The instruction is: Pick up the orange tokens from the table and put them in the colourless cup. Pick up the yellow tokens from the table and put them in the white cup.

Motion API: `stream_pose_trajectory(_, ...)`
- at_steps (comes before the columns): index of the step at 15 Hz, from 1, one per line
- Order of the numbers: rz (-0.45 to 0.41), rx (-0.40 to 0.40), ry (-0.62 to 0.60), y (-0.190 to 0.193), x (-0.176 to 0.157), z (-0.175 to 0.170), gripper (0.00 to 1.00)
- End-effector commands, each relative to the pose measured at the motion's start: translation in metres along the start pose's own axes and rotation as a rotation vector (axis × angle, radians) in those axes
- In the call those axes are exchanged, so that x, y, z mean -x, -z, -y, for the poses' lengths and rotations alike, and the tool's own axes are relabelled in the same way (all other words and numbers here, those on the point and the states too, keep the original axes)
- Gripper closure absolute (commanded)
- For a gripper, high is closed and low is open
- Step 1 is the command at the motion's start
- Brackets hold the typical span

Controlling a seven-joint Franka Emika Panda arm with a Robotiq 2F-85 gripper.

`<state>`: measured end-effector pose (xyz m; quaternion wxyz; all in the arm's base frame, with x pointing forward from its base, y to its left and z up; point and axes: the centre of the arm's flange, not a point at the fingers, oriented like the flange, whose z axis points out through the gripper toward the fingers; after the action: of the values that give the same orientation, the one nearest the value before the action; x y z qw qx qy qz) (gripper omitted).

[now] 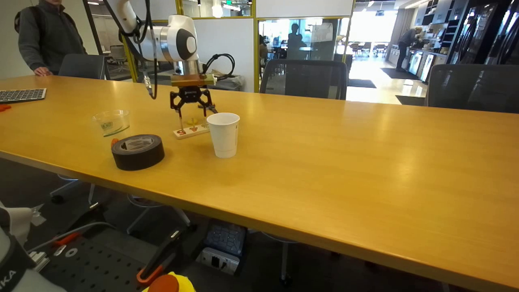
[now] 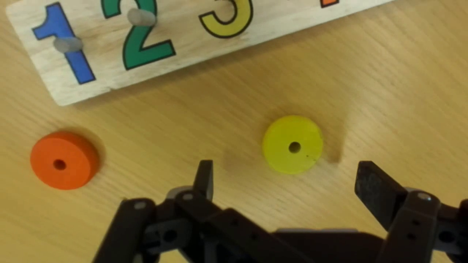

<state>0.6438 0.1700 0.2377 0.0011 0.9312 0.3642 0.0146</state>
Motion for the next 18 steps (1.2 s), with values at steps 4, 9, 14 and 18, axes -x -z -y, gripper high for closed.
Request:
stream_pose_trajectory(4,0.058,-0.031,-0.005,-0.0034,-0.0043,-0.0088,0.0)
stream_pose_trajectory(9,0.074,-0.048,-0.015,-0.0052,-0.0021,-0.0098,0.0)
stream_pose_trajectory(14,0.069,-0.051,-0.02,-0.0057,-0.0015,-0.0117,0.49)
stream_pose_trajectory(18,0.071,-0.042,-0.045,0.0023,-0.0006,-0.0159,0.8)
